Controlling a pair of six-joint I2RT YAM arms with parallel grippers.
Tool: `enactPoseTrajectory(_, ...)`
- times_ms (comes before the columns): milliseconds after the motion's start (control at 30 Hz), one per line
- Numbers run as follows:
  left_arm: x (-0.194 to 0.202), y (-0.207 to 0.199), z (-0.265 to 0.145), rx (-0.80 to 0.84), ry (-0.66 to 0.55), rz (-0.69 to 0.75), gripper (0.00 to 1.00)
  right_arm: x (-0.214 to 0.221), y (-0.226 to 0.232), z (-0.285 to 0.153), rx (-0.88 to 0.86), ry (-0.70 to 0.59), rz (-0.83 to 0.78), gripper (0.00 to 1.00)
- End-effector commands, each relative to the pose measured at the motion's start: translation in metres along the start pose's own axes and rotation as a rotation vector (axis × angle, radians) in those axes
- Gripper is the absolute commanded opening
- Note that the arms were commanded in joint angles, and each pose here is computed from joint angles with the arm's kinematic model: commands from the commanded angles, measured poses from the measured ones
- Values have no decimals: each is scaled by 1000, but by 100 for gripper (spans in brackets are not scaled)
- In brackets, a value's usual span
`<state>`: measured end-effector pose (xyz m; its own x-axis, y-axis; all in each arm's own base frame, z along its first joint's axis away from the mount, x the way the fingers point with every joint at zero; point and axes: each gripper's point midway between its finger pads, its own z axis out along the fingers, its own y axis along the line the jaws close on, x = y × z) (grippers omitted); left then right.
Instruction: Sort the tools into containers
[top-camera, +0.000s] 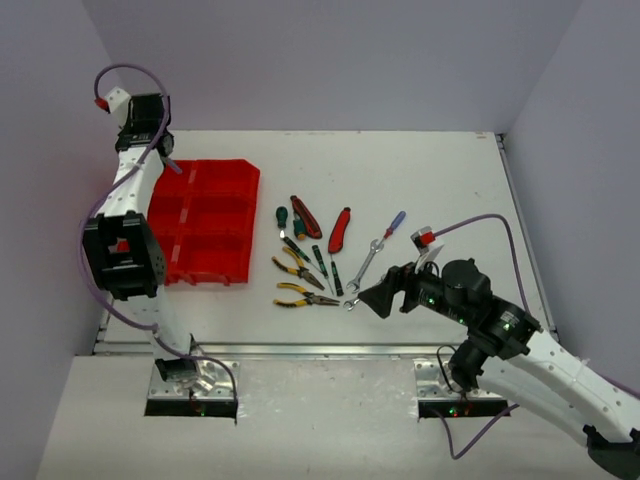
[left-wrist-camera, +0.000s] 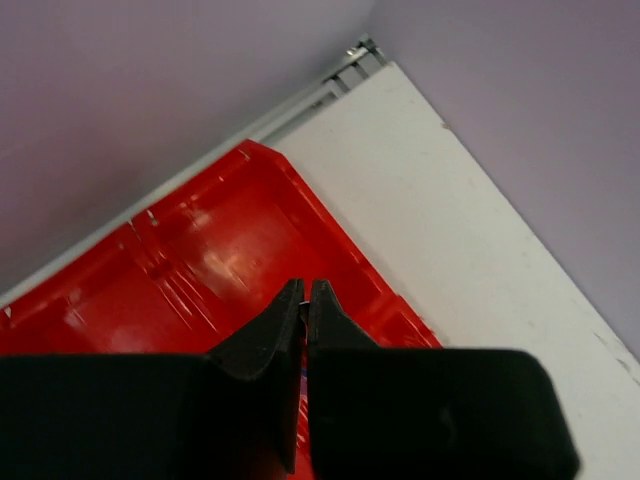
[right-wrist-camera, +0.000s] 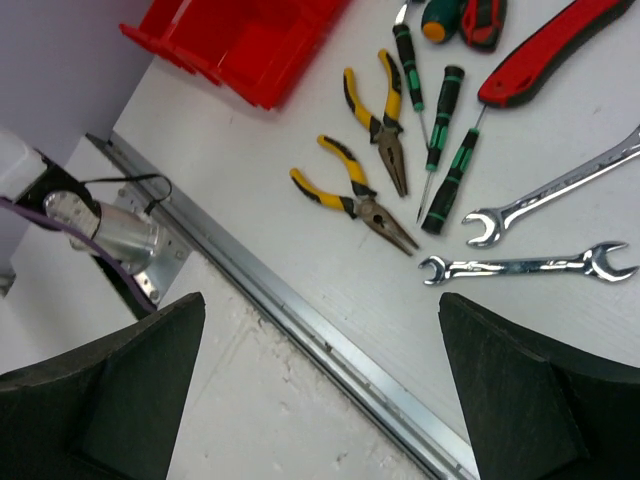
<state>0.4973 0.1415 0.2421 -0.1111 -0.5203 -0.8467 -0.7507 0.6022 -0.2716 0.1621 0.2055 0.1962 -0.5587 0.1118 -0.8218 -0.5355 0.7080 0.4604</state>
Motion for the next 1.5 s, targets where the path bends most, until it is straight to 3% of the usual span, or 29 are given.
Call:
enactPoseTrajectory(0, -47, 8, 37, -27, -136, 59, 0, 24, 13, -2, -100, 71, 51, 99)
enactPoseTrajectory(333, 10, 9, 96, 20, -3, 10, 0, 20, 4, 1, -56, 57, -8, 99)
enactPoseTrajectory(533, 63, 0, 102, 64, 180, -75, 0, 24, -6, 10, -1, 73, 1, 99)
enactPoseTrajectory(567, 68, 2, 98, 63, 200, -88, 5, 23, -9, 12, 16, 72, 4, 99)
enactPoseTrajectory(600, 71, 4, 94, 58, 215, -99, 25, 22, -14, 14, 51, 68, 11, 99)
enactPoseTrajectory(633, 70, 5, 89, 51, 223, -108, 60, 22, -23, 17, 100, 61, 20, 99)
enactPoseTrajectory(667, 70, 6, 86, 43, 235, -112, 80, 22, -30, 19, 144, 62, 27, 99)
enactPoseTrajectory(733, 68, 7, 78, 24, 266, -111, 100, 22, -42, 24, 223, 72, 37, 99)
enactPoseTrajectory(800, 56, 8, 65, -1, 282, -94, 100, 18, -51, 27, 304, 96, 51, 99)
enactPoseTrajectory(1000, -9, 16, 2, -39, 169, -89, 100, 16, -74, 64, 403, 256, 194, 99)
enactPoseTrajectory(1100, -30, 14, -60, 79, 148, -109, 100, 0, -108, 80, 574, 248, 260, 99)
enactPoseTrajectory(1167, -11, 9, -120, 277, 179, -88, 100, -19, -135, 86, 710, 189, 325, 99)
enactPoseTrajectory(1200, -31, 5, -147, 355, 112, -111, 100, -15, -144, 89, 750, 198, 331, 99)
enactPoseTrajectory(1300, 48, -1, -214, 594, 188, -66, 100, -33, -188, 95, 895, 131, 425, 99)
enactPoseTrajectory(1400, 80, 15, -265, 759, 203, -59, 100, -44, -226, 109, 972, 155, 435, 98)
enactPoseTrajectory(1467, 94, 31, -272, 785, 202, -24, 100, -39, -246, 118, 993, 209, 451, 88)
